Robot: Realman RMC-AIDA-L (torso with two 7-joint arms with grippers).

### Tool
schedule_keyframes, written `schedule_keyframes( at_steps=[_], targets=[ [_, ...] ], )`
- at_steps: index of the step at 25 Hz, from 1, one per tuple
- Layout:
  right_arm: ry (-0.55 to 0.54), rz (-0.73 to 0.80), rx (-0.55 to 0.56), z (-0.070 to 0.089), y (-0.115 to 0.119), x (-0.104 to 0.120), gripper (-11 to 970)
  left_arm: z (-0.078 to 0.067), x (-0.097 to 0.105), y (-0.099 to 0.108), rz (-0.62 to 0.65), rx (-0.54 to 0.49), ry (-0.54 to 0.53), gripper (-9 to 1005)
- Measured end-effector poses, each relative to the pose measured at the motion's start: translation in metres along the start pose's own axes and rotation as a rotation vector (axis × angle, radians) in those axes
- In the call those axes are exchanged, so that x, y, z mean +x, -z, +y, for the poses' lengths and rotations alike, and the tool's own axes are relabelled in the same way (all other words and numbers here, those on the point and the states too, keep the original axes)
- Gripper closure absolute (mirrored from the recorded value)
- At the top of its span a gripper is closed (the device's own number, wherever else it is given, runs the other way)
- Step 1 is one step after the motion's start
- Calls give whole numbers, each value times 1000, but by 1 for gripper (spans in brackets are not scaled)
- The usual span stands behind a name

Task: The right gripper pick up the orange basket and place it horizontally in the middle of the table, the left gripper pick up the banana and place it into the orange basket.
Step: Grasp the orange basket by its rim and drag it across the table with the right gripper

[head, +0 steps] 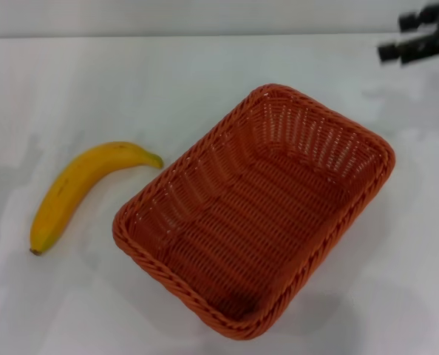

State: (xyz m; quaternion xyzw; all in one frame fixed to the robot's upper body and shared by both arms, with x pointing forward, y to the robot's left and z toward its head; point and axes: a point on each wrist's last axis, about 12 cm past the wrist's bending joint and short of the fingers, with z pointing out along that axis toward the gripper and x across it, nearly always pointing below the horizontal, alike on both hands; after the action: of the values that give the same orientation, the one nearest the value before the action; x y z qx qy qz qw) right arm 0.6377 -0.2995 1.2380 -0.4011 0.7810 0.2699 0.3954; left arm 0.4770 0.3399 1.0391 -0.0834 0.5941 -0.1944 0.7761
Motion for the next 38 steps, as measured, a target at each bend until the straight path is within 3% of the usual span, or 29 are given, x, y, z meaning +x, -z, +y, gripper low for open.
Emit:
schedule_keyframes(
  at_steps=[8,17,30,38],
  targets=[
    [5,343,40,12,-51,-25,100,4,-5,6,-1,7,53,129],
    [54,497,23,39,-110,-24,100,10,-9,12,16,20,44,133],
    [97,547,64,46,-143,-18,113,14,-10,18,30,7,23,139],
    [104,578,68,48,-148,-18,298,14,-10,18,32,5,21,143]
  ],
)
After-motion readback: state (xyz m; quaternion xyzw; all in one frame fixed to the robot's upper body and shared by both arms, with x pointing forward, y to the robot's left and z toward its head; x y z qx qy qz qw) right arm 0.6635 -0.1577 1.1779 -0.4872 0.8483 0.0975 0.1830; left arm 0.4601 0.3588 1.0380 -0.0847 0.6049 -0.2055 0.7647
